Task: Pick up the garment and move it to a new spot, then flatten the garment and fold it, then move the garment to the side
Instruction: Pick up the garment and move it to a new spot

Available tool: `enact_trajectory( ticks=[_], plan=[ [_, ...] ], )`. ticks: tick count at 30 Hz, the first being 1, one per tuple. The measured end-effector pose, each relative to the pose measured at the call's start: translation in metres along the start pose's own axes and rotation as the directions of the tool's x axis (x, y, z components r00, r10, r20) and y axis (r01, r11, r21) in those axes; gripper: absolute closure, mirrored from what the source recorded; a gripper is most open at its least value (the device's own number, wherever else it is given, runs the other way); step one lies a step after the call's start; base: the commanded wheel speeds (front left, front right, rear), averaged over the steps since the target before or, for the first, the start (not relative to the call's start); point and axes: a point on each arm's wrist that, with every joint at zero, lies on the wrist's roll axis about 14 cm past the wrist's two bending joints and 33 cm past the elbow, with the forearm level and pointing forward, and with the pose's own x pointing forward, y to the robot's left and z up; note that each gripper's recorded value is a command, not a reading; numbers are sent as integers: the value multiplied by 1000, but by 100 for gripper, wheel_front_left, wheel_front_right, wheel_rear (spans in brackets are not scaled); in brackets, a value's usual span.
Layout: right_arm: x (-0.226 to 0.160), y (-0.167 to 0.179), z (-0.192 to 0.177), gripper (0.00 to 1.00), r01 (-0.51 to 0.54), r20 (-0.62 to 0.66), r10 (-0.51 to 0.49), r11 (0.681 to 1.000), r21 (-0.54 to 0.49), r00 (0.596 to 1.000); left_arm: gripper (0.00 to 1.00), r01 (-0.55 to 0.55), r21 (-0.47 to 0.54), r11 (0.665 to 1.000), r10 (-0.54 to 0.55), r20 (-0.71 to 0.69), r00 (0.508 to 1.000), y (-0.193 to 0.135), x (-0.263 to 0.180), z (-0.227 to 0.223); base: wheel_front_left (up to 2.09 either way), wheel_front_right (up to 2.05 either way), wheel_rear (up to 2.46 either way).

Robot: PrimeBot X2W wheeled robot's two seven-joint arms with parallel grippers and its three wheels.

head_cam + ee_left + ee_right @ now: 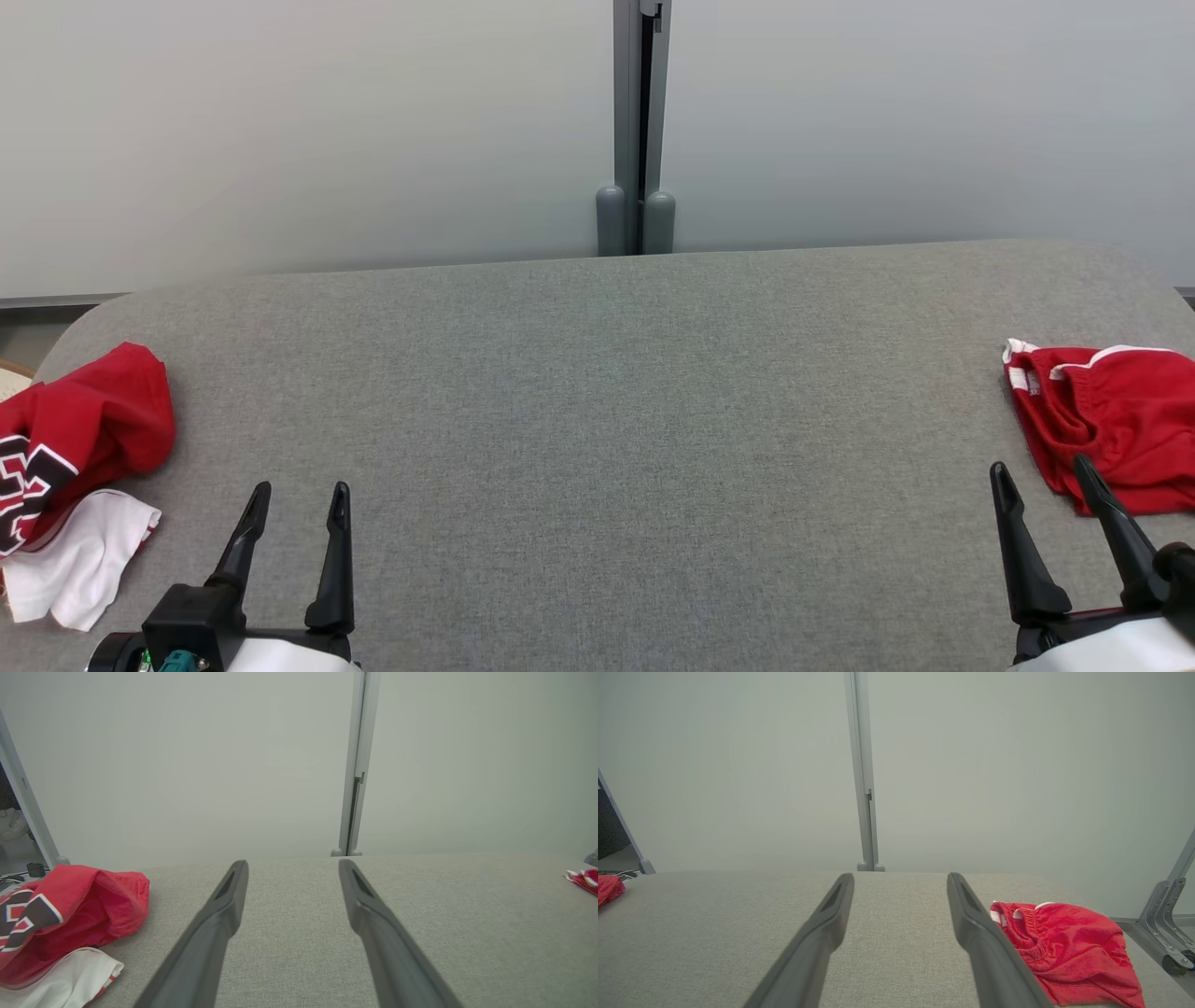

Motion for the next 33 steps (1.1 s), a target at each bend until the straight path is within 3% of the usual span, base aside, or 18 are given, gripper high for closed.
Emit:
enact_trajectory(
  ticks=[18, 26, 33],
  plan=[
    [7, 10, 1, 0, -31, 6, 31, 1000, 5, 1000, 0, -48, -4, 999, 49, 16, 999, 13, -5, 9, 0, 0, 0],
    [32, 56, 2, 0, -183, 3, 183, 983, 11, 983, 0, -189, -14, 982, 189, 59, 980, 56, -24, 22, 0, 0, 0],
    [52, 118, 0, 0, -364, -7, 364, 931, 20, 931, 0, -354, -11, 935, 353, 83, 932, 104, -68, 28, 0, 0, 0]
  ],
)
